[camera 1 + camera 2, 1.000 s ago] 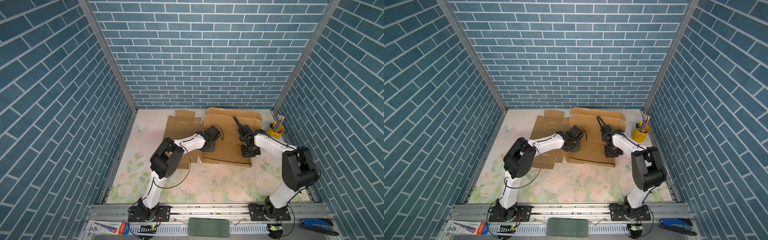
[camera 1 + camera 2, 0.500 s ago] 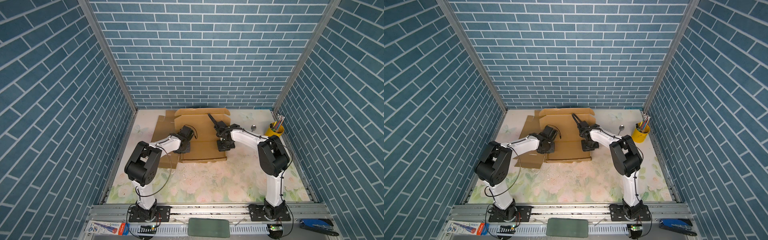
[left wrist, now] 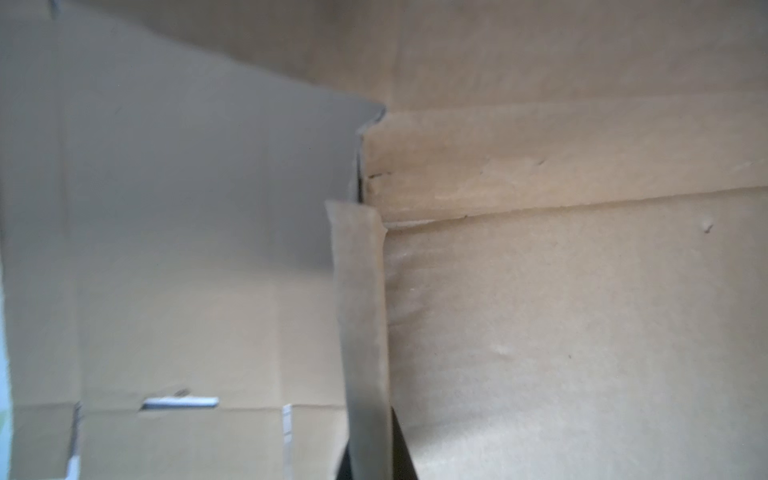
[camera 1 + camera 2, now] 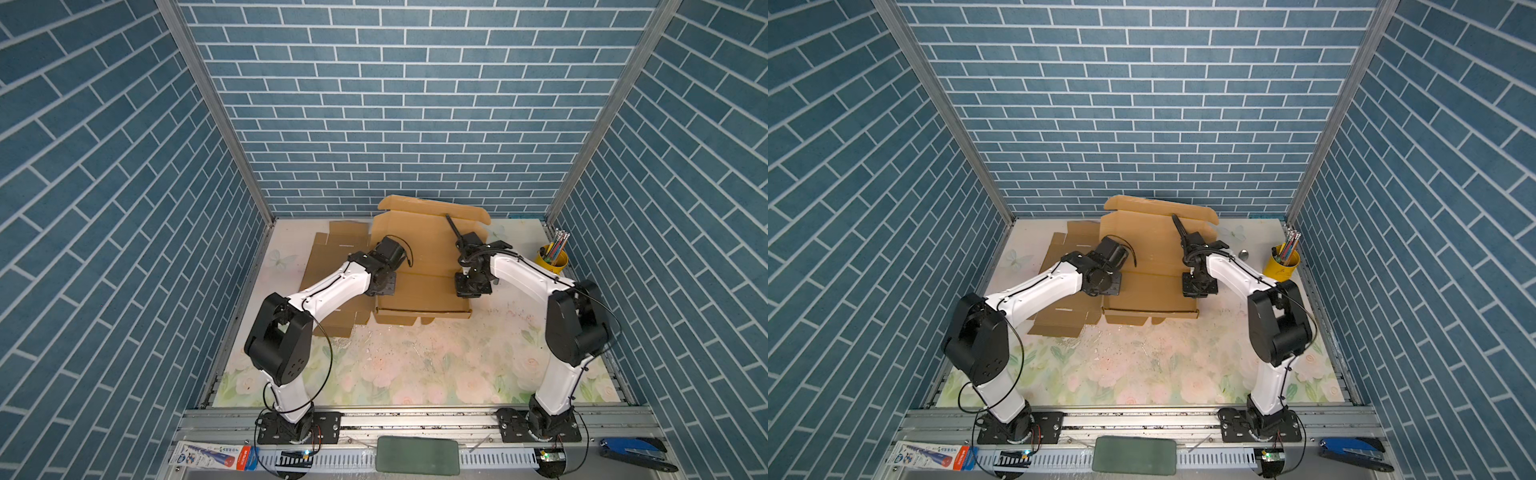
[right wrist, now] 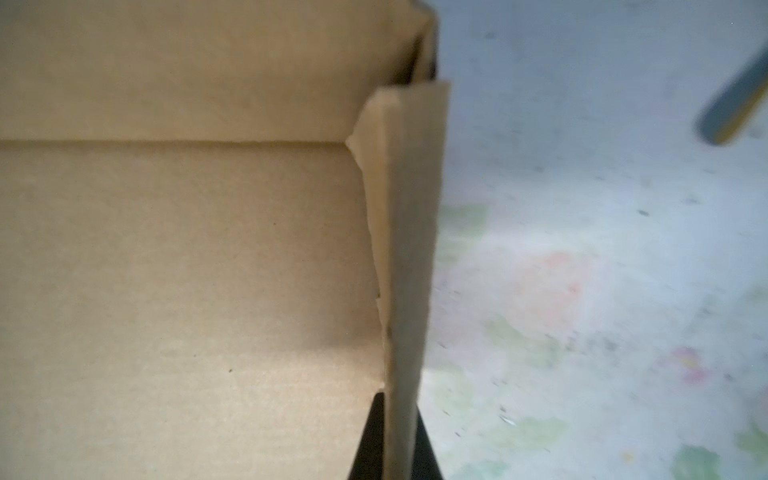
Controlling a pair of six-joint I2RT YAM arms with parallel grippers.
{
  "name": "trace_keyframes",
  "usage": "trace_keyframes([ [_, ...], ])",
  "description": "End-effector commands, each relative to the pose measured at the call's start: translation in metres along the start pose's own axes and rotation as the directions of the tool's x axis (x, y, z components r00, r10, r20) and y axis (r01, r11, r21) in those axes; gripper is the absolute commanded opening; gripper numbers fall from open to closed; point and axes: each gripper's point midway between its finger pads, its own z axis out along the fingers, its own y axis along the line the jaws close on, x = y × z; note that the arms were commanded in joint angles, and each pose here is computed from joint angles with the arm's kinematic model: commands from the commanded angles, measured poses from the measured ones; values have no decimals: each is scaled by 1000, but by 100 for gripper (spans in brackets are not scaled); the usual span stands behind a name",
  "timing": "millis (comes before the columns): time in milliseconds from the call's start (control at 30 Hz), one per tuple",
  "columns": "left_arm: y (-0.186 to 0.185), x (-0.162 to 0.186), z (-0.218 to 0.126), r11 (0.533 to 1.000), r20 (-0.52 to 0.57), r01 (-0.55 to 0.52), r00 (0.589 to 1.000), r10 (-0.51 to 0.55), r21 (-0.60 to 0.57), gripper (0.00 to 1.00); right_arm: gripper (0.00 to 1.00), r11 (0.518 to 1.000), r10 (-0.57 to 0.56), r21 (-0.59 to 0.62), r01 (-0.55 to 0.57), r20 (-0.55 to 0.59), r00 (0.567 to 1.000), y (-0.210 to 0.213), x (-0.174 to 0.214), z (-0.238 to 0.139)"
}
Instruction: Fold the paper box
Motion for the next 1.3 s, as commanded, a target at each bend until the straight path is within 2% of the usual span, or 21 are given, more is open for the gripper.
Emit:
trace_keyframes([
  [0, -58, 12, 11, 992, -47, -64, 997, 69, 109, 0, 0, 997, -45, 55, 47, -26, 999, -20, 29, -9],
  [167, -81, 35, 37, 992, -95, -65, 993, 76, 111, 0, 0, 996, -20, 90, 24, -54, 998, -36, 54, 7],
  [267, -78, 54, 52, 995, -127, -64, 989, 74, 83, 0, 0, 994, -21, 103, 25, -40, 999, -41, 56, 23],
  [367, -70, 69, 63, 996, -164, -71, 983, 79, 54, 2, 0, 994, -38, 100, 45, -77, 996, -42, 59, 40],
  [467, -65, 71, 59, 996, -169, -74, 982, 81, 45, 15, 19, 997, -47, 60, 53, -97, 994, -37, 60, 44],
  [533, -61, 67, 52, 996, -157, -71, 985, 77, 45, 26, 35, 998, -50, 35, 53, -77, 996, -36, 58, 37],
  [600, -58, 63, 45, 996, -147, -67, 986, 74, 51, 34, 46, 999, -47, 13, 48, -64, 997, -37, 55, 29],
  [733, -56, 55, 30, 994, -116, -71, 990, 80, 81, 46, 60, 999, -49, -23, 48, -57, 997, -40, 53, 12],
  [867, -55, 49, 19, 993, -97, -82, 991, 91, 90, 53, 73, 998, -43, -43, 41, -42, 998, -45, 51, -1],
  [933, -53, 48, 15, 992, -91, -86, 991, 95, 93, 55, 76, 997, -32, -72, 30, -25, 999, -43, 47, -9],
  [1133, -37, 33, -16, 991, -33, -109, 993, 112, 77, 60, 78, 989, -12, -149, 23, 76, 997, -43, 32, -52],
  [1267, -21, 15, -45, 984, 22, -168, 986, 167, 52, 63, 78, 992, -26, -122, 43, 136, 990, -61, 20, -85],
])
